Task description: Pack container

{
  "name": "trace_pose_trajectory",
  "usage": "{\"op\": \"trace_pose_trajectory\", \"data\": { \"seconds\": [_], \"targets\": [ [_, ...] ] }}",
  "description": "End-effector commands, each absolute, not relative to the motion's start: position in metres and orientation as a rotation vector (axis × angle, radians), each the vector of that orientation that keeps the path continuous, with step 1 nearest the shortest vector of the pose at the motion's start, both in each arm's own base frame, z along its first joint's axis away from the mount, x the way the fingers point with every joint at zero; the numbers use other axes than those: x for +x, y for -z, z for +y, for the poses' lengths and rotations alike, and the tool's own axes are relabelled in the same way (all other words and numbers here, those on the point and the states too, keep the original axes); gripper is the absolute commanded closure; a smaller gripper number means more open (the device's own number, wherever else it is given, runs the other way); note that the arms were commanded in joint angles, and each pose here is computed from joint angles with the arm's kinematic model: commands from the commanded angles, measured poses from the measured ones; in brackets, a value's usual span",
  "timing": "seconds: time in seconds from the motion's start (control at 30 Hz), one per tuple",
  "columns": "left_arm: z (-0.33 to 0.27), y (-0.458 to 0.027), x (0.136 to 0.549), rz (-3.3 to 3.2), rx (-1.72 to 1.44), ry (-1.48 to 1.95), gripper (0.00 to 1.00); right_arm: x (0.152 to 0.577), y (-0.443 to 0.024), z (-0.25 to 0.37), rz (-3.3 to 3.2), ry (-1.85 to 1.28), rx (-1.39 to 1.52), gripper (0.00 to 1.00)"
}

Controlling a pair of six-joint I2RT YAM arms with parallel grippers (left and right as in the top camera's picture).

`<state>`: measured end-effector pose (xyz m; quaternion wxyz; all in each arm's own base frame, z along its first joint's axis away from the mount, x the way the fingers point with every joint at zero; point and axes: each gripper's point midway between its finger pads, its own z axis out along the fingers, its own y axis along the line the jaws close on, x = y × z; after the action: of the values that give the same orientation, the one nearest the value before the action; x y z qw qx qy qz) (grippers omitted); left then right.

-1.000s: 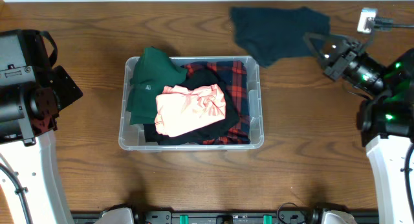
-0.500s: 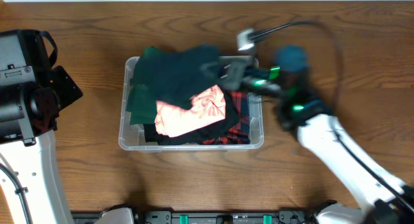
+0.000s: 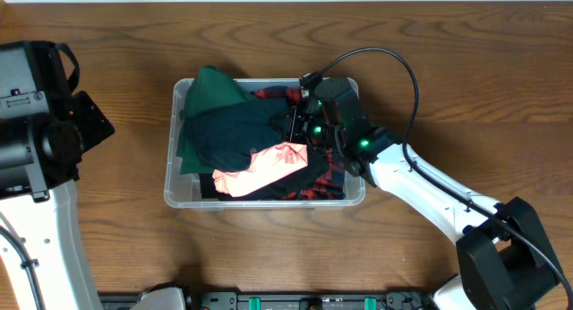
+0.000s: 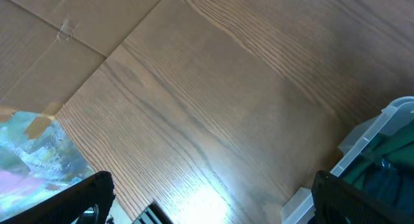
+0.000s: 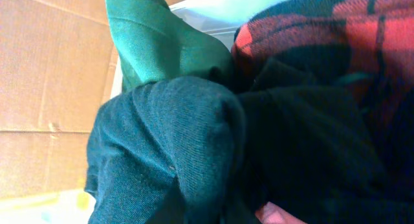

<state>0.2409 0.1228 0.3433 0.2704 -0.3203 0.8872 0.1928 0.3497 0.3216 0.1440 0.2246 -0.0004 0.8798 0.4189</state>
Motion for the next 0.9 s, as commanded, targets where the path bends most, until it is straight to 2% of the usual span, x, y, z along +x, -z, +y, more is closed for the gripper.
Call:
{"op": "trace_pose_trajectory", "data": {
  "seconds": [0.0, 0.03, 0.07, 0.13, 0.37, 0.57, 0.8, 0.87],
  "targets": [
    [0.126, -0.346, 0.237, 2.375, -0.879, -0.542, 0.02, 0.346, -0.103, 0.3, 2.489, -0.936, -0.112, 0.71],
    [0.126, -0.346, 0.237, 2.375, -0.879, -0.542, 0.02, 0.346, -0.11, 0.297, 2.468, -0.925, -0.158, 0.56],
    [0.126, -0.346, 0.237, 2.375, -0.879, -0.542, 0.02, 0.346, -0.119, 0.292, 2.449, -0.91, -0.194, 0.29],
    [0.126, -0.346, 0.237, 2.375, -0.879, -0.542, 0.02, 0.348, -0.137, 0.278, 2.408, -0.881, -0.227, 0.01],
    [0.126, -0.346, 0.237, 2.375, -0.879, -0.542, 0.02, 0.349, -0.226, 0.218, 2.212, -0.847, -0.187, 0.01],
    [0.126, -0.346, 0.237, 2.375, -0.879, -0.543, 0.02, 0.326, -0.287, 0.18, 2.062, -0.798, -0.186, 0.01],
    [0.126, -0.346, 0.237, 2.375, -0.879, -0.542, 0.02, 0.293, -0.322, 0.168, 1.976, -0.813, -0.201, 0.01],
    [0.126, -0.346, 0.237, 2.375, -0.878, -0.543, 0.02, 0.28, -0.31, 0.163, 2.042, -0.802, -0.201, 0.01]
  ]
}}
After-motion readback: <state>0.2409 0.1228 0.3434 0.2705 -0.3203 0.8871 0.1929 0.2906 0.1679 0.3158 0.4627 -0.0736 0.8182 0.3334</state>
